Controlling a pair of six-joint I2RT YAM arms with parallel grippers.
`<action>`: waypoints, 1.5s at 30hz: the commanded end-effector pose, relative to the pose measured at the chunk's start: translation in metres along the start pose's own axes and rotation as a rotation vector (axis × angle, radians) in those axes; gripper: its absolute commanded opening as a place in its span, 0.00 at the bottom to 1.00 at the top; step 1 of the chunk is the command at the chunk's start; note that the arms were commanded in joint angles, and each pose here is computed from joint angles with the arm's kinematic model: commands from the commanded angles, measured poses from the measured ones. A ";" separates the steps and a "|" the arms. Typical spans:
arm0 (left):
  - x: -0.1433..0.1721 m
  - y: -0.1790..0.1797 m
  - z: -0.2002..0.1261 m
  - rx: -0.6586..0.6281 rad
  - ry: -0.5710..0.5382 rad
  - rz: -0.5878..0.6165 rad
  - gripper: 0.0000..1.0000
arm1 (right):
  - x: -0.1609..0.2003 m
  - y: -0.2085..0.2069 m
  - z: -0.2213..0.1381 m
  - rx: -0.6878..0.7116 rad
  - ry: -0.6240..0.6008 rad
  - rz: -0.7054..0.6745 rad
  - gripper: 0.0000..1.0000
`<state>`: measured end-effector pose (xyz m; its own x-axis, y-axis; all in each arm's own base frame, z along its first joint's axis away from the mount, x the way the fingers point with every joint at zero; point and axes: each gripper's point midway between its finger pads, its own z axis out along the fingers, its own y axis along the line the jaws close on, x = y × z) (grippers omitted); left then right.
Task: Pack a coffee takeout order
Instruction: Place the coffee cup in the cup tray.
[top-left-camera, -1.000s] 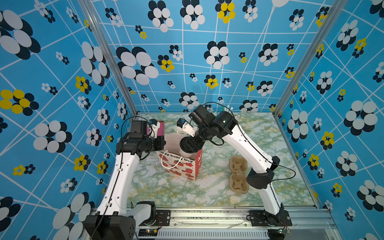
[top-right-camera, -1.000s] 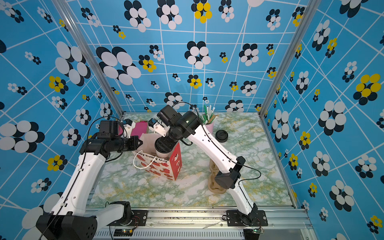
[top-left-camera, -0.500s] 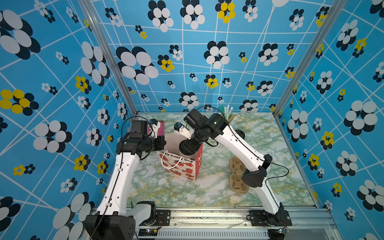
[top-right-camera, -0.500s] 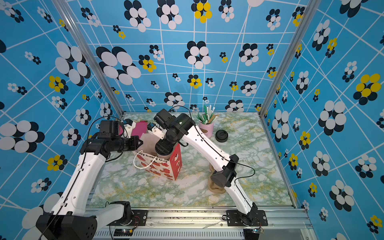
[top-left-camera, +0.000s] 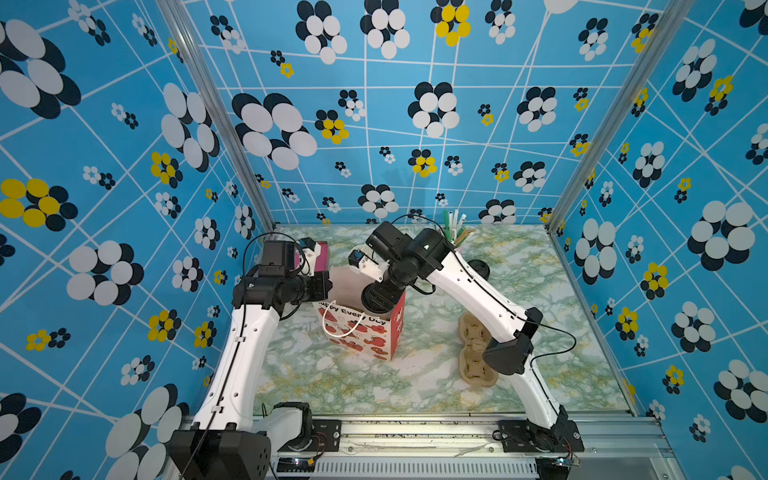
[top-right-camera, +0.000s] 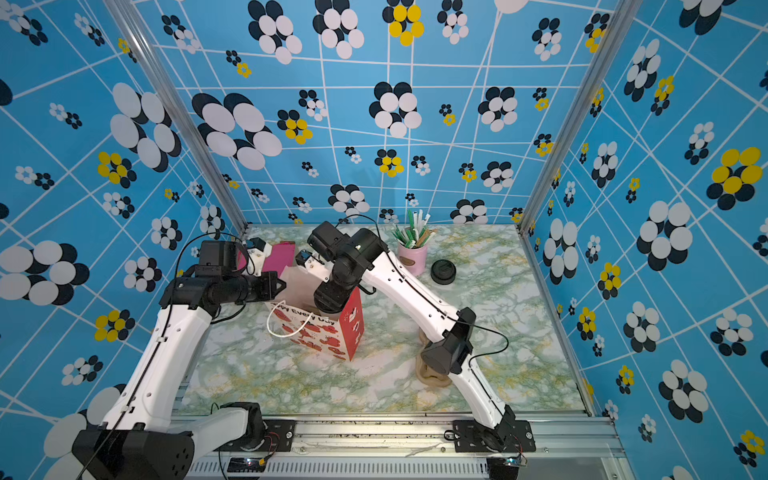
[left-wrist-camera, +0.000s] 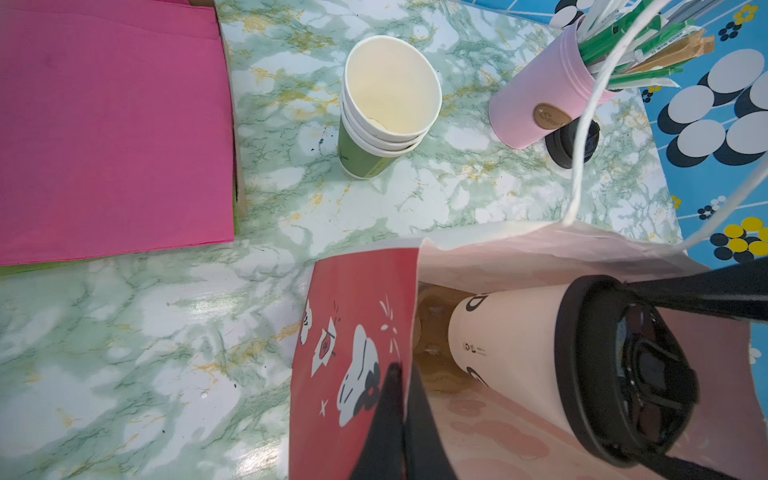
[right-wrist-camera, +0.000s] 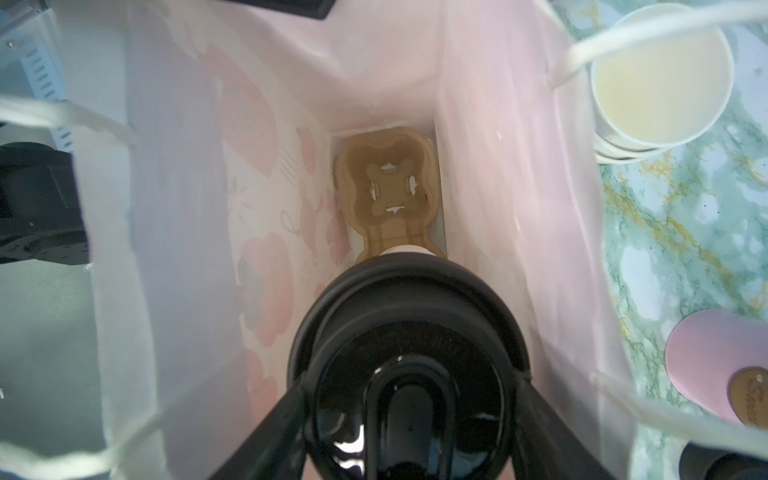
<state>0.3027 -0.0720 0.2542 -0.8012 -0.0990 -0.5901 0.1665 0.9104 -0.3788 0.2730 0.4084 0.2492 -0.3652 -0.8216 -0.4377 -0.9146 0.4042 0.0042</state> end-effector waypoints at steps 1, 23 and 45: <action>0.003 -0.002 0.003 0.005 0.015 -0.005 0.03 | 0.014 0.002 0.013 0.004 0.074 -0.023 0.48; 0.004 -0.001 0.004 0.004 0.016 -0.004 0.03 | 0.031 -0.003 0.025 0.026 0.155 -0.033 0.46; 0.003 -0.001 0.004 0.006 0.015 -0.004 0.03 | 0.039 -0.004 0.049 0.013 0.211 -0.032 0.46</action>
<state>0.3026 -0.0723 0.2542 -0.8013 -0.0984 -0.5901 0.1674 0.9101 -0.3791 0.2768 0.4035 0.2038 -0.3715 -0.8730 -0.3161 -0.9181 0.3960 -0.0146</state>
